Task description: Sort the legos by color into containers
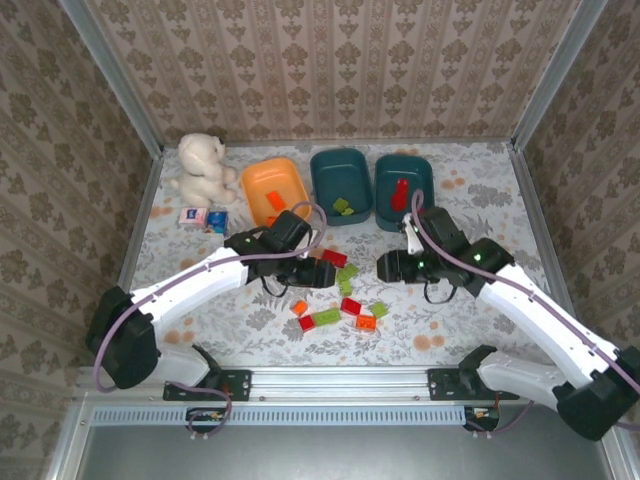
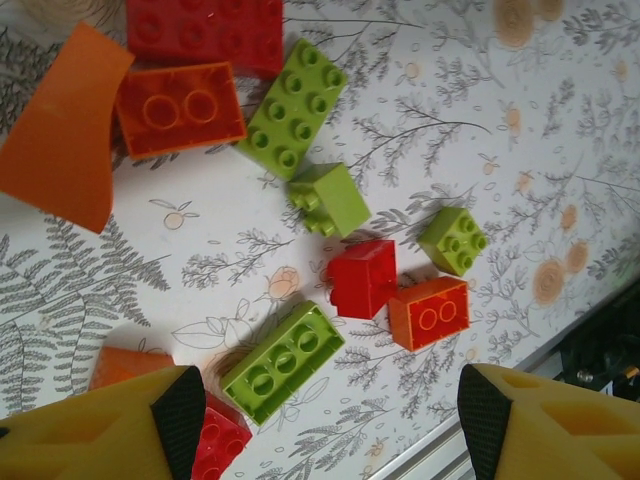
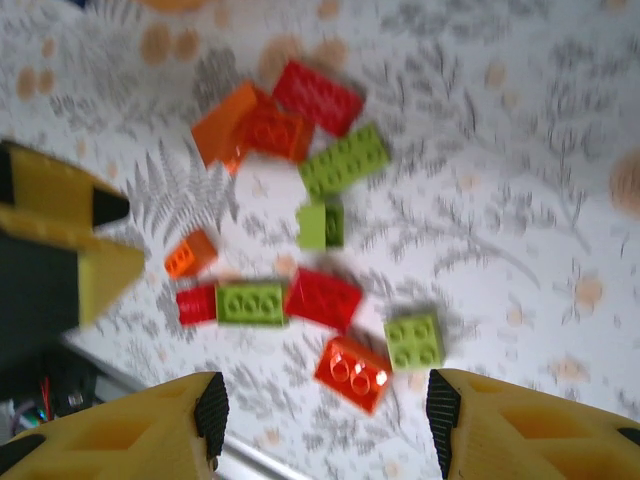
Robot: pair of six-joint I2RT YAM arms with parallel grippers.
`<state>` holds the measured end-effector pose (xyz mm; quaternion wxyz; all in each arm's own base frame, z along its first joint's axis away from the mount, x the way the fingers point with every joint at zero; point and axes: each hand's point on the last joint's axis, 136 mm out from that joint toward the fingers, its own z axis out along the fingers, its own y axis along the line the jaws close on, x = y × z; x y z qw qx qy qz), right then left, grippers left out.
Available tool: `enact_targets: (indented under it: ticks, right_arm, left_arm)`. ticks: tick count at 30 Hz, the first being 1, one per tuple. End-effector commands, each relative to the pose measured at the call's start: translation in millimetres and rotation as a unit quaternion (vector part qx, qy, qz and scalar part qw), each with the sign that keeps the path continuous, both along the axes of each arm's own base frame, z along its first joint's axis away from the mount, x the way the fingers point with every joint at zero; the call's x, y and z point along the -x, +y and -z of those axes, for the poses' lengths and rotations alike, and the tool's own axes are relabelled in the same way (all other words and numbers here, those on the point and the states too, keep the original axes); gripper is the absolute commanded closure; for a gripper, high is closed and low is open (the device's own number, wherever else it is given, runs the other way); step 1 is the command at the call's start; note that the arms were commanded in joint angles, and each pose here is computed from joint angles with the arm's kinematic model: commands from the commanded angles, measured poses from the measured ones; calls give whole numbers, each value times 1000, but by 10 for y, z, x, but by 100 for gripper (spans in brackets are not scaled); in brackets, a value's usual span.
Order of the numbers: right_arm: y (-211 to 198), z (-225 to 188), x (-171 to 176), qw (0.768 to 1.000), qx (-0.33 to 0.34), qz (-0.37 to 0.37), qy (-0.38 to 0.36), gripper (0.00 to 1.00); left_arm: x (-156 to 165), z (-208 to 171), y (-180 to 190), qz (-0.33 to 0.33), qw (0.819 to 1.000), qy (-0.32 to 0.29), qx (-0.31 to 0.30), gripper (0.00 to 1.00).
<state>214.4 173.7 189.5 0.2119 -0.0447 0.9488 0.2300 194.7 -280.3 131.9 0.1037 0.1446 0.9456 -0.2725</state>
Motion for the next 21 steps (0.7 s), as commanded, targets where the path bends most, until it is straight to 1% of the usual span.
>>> enact_targets:
  ticks: [1,4,7,8,10,14,17,21]
  right_arm:
    - [-94,79,250,999,2,15,31,42]
    - [-162,21,262,999,21,27,22,45]
    - [-299,-234,218,998,32,53,-17,47]
    - [-346,-409,206,997,23,62,-44,46]
    - [-474,-741,207,992,7,87,-96,45]
    - [-780,-1332,307,974,-22,136,-180,43]
    - [-905,-1644,403,964,-48,154,-212,41]
    - [-968,-1915,516,954,-89,165,-233,36]
  left_arm:
    - [-28,-32,-69,-14,1000,-4,7,29]
    - [-13,-63,-210,7,1000,-10,0,31]
    - [63,-90,-494,74,997,-23,-21,33]
    - [103,-74,-594,103,994,-29,-35,34]
    - [187,-30,-780,162,984,-42,-62,34]
    - [324,136,-1065,267,954,-72,-120,33]
    - [398,313,-1213,316,934,-83,-147,30]
    - [443,499,-1367,354,913,-100,-177,27]
